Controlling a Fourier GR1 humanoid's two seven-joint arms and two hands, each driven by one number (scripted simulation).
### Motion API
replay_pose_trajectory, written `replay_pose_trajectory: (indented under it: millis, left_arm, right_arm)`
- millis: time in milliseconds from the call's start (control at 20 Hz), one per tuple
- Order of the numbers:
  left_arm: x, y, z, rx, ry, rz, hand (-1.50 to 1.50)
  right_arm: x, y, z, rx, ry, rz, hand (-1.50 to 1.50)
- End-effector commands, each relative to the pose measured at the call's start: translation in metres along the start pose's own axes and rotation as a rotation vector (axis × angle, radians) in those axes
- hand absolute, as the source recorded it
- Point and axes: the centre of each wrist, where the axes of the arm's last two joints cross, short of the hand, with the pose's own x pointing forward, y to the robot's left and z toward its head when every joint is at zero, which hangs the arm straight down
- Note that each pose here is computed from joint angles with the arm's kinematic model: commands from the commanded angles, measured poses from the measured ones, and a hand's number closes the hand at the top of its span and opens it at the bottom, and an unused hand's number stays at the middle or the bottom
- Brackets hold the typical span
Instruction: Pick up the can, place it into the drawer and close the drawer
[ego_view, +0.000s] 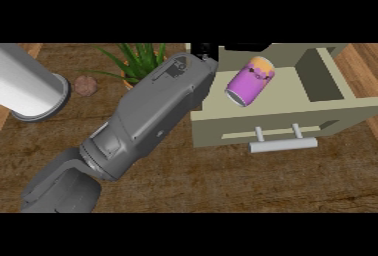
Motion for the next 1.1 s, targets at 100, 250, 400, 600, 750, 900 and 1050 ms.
replay_pose_trajectory:
  millis: [100,250,400,600,750,900,1050]
  left_arm:
    - [-0.005,-0.002,0.002,0.06,-0.002,-0.021,-1.5]
    - [-0.002,0.0,-0.003,0.054,0.0,-0.01,-1.5]
    - [-0.023,0.008,0.001,0.073,-0.006,0.012,-1.5]
    - [-0.009,0.003,-0.002,0.067,-0.012,0.021,-1.5]
    - [-0.016,0.002,0.004,0.057,-0.03,0.041,-1.5]
    - [-0.003,-0.004,0.003,0.036,-0.048,0.057,-1.5]
    - [-0.012,0.0,0.004,0.058,-0.062,0.079,-1.5]
  right_arm:
    - [0.0,-0.004,-0.001,0.022,-0.004,-0.002,-1.5]
    - [0.003,0.001,-0.01,0.013,0.001,0.004,-1.5]
    - [0.002,0.005,-0.001,0.008,-0.007,-0.009,-1.5]
    - [0.004,0.003,-0.005,0.015,-0.026,0.013,-1.5]
    - [0.026,0.012,0.004,0.029,-0.143,0.175,-1.5]
    - [0.048,0.009,-0.007,0.079,-0.195,0.34,-1.5]
    - [0.035,0.015,-0.017,0.145,-0.258,0.329,-1.5]
